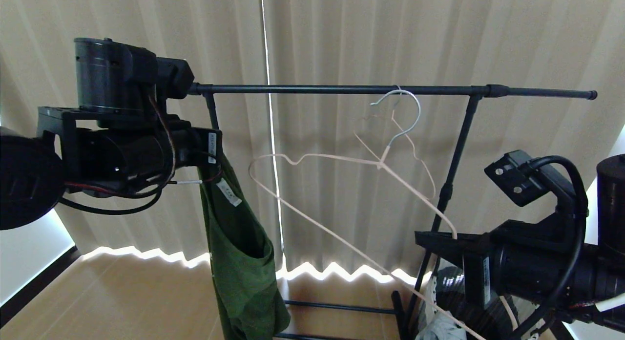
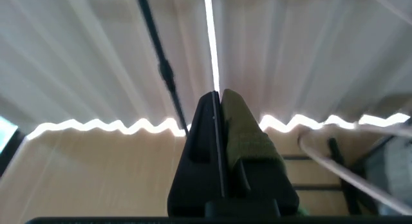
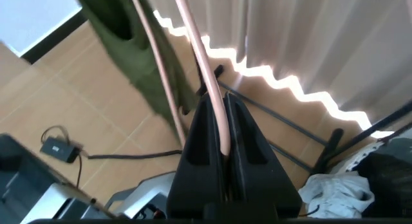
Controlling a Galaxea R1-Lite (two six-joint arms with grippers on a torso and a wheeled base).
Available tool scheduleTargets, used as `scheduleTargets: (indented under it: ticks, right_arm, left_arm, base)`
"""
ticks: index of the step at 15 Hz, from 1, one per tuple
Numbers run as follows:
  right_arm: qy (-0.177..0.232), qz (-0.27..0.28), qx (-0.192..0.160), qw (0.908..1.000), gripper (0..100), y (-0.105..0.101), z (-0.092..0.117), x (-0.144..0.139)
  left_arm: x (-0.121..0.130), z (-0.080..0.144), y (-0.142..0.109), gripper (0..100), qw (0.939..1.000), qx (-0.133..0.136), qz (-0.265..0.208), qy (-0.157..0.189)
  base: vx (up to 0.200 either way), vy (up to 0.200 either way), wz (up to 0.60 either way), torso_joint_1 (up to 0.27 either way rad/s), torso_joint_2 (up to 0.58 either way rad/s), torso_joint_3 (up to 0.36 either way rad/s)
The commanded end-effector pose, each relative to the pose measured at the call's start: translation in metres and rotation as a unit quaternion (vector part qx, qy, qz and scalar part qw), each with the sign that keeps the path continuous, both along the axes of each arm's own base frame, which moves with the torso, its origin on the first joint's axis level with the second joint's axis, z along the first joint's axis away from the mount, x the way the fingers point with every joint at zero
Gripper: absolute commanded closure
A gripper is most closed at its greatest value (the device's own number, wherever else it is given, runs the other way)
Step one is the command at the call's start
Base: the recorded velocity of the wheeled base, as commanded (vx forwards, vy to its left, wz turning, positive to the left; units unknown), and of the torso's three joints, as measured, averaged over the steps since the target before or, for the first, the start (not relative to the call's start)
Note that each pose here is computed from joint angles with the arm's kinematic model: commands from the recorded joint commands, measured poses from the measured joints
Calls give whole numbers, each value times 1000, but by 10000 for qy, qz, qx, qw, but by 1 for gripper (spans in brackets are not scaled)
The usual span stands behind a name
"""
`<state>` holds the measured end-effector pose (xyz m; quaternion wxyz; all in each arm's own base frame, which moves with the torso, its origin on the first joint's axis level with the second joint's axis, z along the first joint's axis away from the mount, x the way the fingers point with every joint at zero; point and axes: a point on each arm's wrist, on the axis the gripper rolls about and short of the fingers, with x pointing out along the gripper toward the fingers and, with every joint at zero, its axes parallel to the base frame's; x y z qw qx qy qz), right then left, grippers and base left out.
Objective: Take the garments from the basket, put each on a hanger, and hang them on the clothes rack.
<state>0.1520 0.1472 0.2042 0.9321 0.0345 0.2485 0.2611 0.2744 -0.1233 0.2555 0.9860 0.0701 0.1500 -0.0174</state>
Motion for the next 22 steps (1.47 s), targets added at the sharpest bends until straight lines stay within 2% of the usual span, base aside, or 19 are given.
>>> scheduleTargets:
  ticks: [1,8,16,22]
  right_arm:
    - [12,163,-15,9999,100,5,-1,-5]
    - [-32,414,82,9991,100,7,2,-14]
    - [-117,601,211,9979,100,14,5,-16]
    - [-6,458,110,9989,100,38,-6,4]
  left_arm:
    - [2,-5,-6,100,10000,73,22,54]
    - [1,-7,-7,100,9996,135,224,50]
    - [0,-8,-14,100,9998,134,134,55]
    - [0,-8,-13,100,9994,185,295,41]
  base:
    - [0,0,0,0,0,0]
    - [0,0,0,0,0,0]
    - [0,0,0,0,0,0]
    - [0,0,0,0,0,0]
